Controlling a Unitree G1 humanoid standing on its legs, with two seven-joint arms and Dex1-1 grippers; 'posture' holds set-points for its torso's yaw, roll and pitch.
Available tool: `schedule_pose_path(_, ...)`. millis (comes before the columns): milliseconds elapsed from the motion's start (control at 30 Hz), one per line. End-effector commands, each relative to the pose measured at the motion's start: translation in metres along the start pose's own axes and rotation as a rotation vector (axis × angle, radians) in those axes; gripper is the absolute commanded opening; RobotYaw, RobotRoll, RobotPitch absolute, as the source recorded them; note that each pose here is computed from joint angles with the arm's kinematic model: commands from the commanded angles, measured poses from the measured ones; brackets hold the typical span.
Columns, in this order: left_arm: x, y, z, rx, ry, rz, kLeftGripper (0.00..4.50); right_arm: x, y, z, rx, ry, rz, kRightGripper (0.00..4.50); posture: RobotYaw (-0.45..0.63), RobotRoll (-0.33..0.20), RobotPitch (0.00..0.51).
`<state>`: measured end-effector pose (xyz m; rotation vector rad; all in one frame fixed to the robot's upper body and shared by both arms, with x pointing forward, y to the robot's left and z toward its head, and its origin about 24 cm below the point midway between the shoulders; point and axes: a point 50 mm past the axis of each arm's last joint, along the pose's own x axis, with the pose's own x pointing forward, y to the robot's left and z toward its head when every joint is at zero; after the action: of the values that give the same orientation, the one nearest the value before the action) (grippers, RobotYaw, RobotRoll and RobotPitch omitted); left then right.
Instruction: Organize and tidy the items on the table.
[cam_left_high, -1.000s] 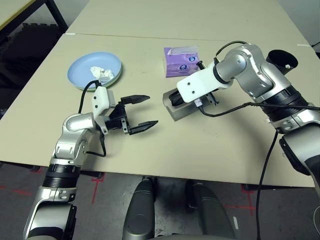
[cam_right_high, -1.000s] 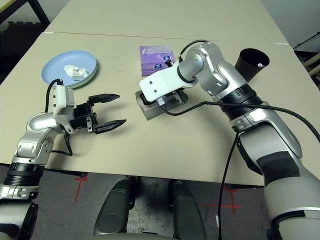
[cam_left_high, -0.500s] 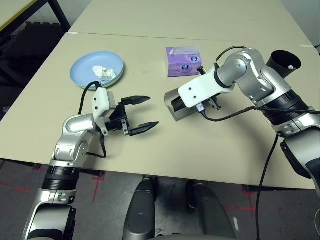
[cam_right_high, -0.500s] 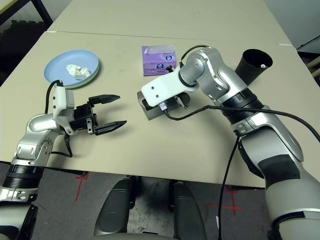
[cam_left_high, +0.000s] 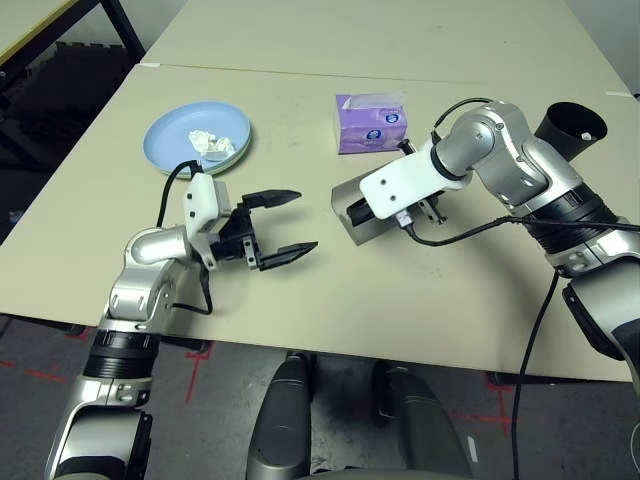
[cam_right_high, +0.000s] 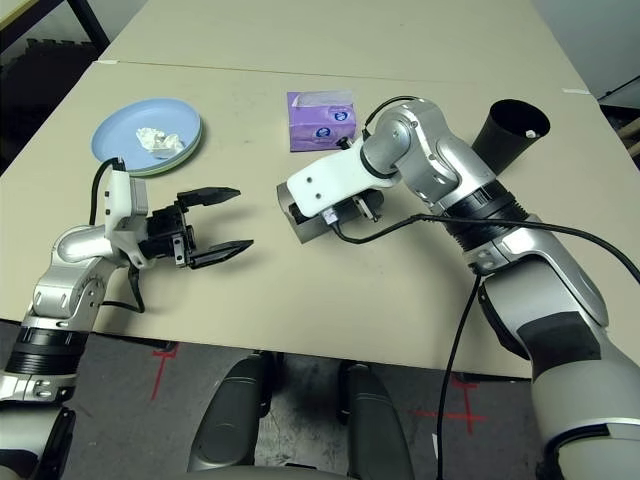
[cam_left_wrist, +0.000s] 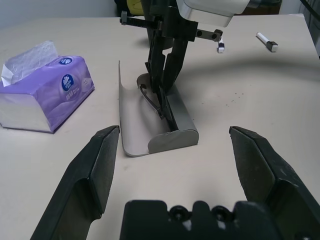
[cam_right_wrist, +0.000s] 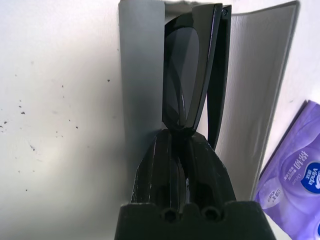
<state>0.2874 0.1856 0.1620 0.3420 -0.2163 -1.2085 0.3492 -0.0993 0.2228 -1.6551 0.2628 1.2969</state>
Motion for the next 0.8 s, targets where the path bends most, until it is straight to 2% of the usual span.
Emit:
schedule_pose_path(33, 0.0, 0.0, -0.002, 0.002, 0.007, -0.021, 4.5, 0.004, 0.0, -0.001, -0.009, 0.017, 0.011, 1.72, 0.31, 0.0, 0.217)
schedule_pose_path(267, 0.001, 0.004, -0.003, 0.007, 0.012, -0.028, 4.5, 0.003, -0.003, -0.001, -0.023, 0.018, -0.004, 4.3, 0.3, 0.0, 0.212)
schedule_pose_path(300, 0.001, 0.004, -0.004, 0.008, 0.011, -0.029, 4.5, 0.003, -0.003, -0.001, -0.025, 0.018, -0.007, 4.49, 0.3, 0.0, 0.212)
schedule_pose_path(533, 0.002, 0.009, -0.005, 0.011, 0.008, -0.032, 4.5, -0.001, -0.007, 0.001, -0.026, 0.004, -0.039, 4.49, 0.27, 0.0, 0.204)
schedule_pose_path(800, 0.002, 0.014, -0.007, 0.012, 0.008, -0.04, 4.5, -0.023, -0.012, -0.009, 0.189, -0.154, -0.179, 4.49, 0.24, 0.0, 0.2)
